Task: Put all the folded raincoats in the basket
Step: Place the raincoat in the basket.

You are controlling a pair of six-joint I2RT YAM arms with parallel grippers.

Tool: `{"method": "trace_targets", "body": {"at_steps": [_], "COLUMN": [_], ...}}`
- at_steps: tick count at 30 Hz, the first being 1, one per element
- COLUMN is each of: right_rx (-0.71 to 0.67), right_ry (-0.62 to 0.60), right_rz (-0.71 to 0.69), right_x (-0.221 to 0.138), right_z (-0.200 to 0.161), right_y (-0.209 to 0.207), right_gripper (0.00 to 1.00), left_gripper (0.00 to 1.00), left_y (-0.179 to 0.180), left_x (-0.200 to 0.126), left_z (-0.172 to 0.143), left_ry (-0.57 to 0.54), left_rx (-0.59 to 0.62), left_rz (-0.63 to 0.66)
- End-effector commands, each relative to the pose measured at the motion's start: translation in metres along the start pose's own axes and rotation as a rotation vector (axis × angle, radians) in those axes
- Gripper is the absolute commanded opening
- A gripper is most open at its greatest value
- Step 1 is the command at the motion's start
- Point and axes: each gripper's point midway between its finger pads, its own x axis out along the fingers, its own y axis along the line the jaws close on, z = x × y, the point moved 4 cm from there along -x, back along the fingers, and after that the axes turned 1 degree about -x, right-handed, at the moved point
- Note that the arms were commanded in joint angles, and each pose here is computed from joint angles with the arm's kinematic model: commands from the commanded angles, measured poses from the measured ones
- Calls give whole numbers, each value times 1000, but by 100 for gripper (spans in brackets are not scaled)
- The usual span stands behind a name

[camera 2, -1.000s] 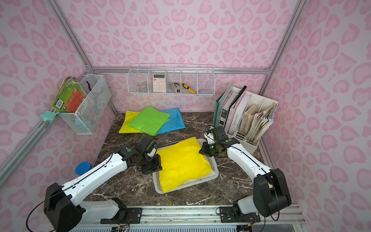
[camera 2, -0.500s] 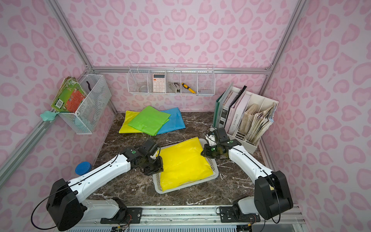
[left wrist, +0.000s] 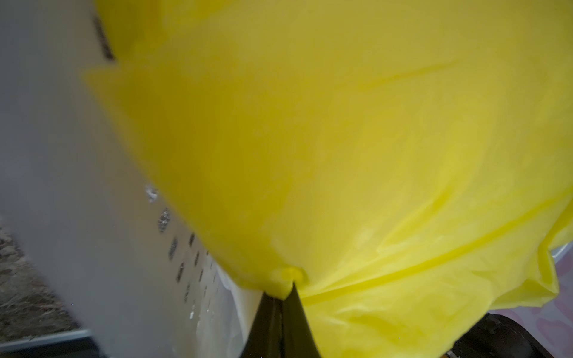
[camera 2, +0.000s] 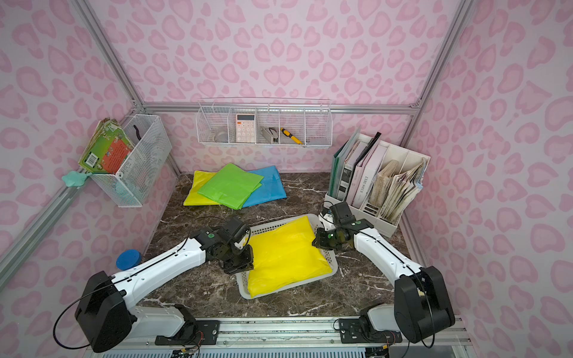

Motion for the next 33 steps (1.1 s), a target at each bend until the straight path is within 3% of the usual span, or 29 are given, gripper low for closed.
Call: {"method": "trace_targets", "body": {"at_steps": [1, 6, 8, 12, 15, 17, 19, 21, 23, 27, 33], "right_rx": [-5, -5, -7, -50, -108, -131, -139, -144, -154, -160, -123], "right_ry": [-36, -63, -67, -82, -162, -178, -170, -144, -99, 6, 69], "right_rz": [-26, -8, -9, 9, -7, -20, -1, 56, 110, 147, 158], "right_x": [0, 0, 1, -10, -34, -46, -53, -53, -45, -20, 5], "right_z": [5, 12, 13, 20, 34, 40, 38, 27, 9, -33, -70], "right_y": [-6, -4, -4, 7, 19, 25, 32, 42, 52, 59, 45], "right_gripper": [0, 0, 1, 35, 46, 48, 48, 40, 35, 21, 13], "left_gripper": [0, 0, 9, 30, 39, 39, 30, 15, 5, 0, 0], "left_y": [14, 20, 20, 15, 7, 0, -11, -28, -40, -45, -28], "left_x": [3, 5, 6, -9, -39, -57, -68, -69, -65, -43, -4], "left_z": [-4, 2, 3, 5, 8, 7, 2, -10, -23, -45, -59], "left_ry": [8, -20, -20, -37, -92, -107, -84, -17, 40, 123, 183], "left_rx": [-13, -13, -12, 18, 51, 72, 93, 136, 176, 224, 195], "left_rz": [79, 132, 138, 146, 144, 123, 55, -70, -156, -186, -131]}}
